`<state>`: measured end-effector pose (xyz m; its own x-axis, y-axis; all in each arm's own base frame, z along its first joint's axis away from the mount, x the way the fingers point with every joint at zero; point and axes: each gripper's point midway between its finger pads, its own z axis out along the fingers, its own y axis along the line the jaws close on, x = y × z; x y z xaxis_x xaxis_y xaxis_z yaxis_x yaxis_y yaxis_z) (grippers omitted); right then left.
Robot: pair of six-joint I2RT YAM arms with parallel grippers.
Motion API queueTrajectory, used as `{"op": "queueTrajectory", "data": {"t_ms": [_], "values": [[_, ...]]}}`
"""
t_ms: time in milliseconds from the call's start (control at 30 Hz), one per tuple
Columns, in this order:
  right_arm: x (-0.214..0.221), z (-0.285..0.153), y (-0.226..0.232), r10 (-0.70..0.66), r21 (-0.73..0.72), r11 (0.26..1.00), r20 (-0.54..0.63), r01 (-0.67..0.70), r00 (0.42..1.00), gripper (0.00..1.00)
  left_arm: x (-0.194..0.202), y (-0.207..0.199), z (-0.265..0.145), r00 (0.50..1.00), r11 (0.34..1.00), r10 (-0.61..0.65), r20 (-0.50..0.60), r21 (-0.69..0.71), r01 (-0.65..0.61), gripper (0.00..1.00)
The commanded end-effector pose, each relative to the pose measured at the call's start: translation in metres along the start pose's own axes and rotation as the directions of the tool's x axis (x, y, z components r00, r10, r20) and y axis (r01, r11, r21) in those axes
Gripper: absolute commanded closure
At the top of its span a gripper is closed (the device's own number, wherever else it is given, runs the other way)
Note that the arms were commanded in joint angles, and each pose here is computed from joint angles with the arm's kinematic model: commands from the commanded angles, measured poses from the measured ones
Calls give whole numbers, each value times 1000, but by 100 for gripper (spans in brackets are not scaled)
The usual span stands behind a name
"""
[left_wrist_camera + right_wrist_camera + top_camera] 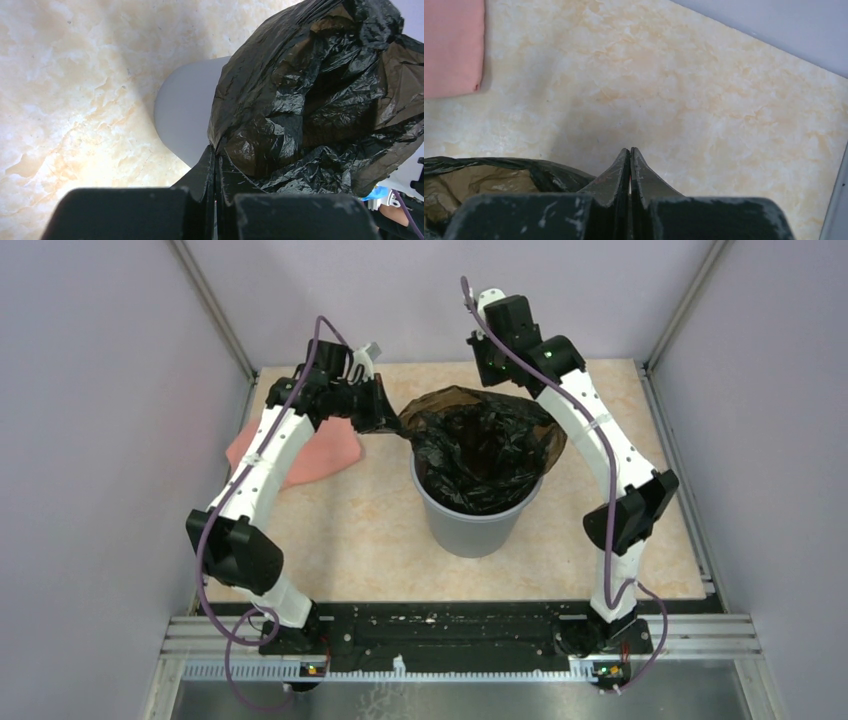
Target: Put the trash bags into the trash bin
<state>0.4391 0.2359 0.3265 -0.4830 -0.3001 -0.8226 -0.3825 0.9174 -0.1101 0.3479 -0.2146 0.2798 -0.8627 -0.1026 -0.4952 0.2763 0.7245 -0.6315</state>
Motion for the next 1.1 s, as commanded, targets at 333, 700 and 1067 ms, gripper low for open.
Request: {"op": "queueTrajectory", "data": {"t_ms": [333, 700, 1067], "values": [[-21, -38, -9, 92, 2, 996, 72, -93, 993, 65, 9, -8, -10, 999, 999, 21, 24, 29, -22, 100], [2, -45, 51, -97, -199, 974, 66, 108, 993, 40, 8, -10, -9, 999, 999, 18, 27, 40, -19, 100], [18, -13, 35, -148, -54, 988, -22, 147, 989, 57, 7, -9, -7, 1000, 999, 19, 25, 35, -20, 100]]}}
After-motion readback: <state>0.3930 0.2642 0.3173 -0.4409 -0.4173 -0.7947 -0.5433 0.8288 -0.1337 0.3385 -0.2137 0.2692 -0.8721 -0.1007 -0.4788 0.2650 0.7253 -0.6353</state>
